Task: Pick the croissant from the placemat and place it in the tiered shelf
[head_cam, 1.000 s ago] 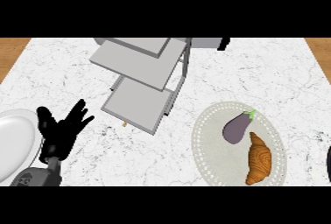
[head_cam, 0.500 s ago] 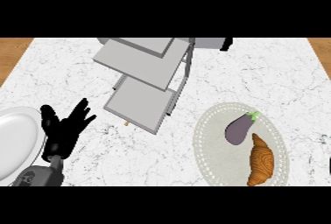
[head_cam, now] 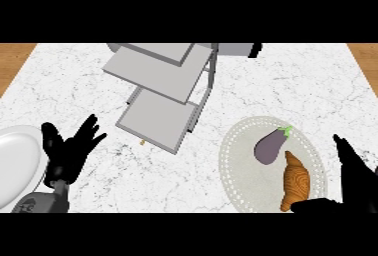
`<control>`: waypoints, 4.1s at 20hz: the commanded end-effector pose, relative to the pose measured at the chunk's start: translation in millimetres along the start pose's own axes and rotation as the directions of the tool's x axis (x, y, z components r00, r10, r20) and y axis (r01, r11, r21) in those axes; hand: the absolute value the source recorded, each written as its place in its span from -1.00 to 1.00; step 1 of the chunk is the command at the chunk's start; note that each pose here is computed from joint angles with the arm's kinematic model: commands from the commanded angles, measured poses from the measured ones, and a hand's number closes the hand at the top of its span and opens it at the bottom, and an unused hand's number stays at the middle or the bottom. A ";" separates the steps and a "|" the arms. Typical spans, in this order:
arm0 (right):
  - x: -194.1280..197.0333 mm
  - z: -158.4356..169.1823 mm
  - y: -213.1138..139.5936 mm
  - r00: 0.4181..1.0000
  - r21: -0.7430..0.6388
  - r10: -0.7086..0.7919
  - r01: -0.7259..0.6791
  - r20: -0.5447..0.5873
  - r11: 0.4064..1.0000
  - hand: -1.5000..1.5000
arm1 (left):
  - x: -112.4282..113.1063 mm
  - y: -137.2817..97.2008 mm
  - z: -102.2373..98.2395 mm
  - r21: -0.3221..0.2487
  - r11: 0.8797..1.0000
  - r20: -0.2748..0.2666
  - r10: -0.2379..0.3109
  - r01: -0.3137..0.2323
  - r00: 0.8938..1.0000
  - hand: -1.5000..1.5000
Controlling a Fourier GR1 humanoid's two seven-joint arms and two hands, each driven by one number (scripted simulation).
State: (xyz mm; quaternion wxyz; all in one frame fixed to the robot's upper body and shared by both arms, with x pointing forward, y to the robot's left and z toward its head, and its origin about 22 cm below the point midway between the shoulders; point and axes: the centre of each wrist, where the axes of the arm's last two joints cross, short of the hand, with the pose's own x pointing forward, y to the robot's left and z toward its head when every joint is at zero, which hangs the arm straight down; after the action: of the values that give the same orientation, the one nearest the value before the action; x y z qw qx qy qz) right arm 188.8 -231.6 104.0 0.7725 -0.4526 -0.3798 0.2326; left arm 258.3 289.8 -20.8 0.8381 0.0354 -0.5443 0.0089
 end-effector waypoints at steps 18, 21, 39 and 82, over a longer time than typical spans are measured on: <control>16.1 -30.0 61.9 0.955 -0.054 0.113 -0.132 -0.275 0.990 -1.00 | -4.3 6.8 8.3 0.041 0.999 -0.041 0.003 -0.001 0.999 0.00; 0.9 -23.7 64.9 0.948 -0.066 0.131 -0.157 -0.289 0.985 -1.00 | -17.7 8.7 17.3 0.016 1.000 -0.041 0.009 -0.009 0.999 0.00; 6.8 -62.2 101.0 0.963 0.040 0.199 -0.195 -0.183 0.980 1.00 | -13.0 1.8 -2.4 0.026 1.000 -0.046 0.008 -0.007 0.999 0.00; 271.1 104.2 10.6 0.864 -0.327 -0.138 0.326 0.485 0.887 1.00 | 2.9 -24.8 -8.8 -0.082 0.996 -0.053 -0.047 0.042 0.997 0.00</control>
State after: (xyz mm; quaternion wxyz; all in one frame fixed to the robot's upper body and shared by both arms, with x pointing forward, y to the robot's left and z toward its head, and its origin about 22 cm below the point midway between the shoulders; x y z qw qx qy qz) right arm 267.8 6.4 199.8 0.5171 -0.4592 -0.6868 0.2238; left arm 267.3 269.6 -21.0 0.8497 0.0211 -0.5261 -0.0291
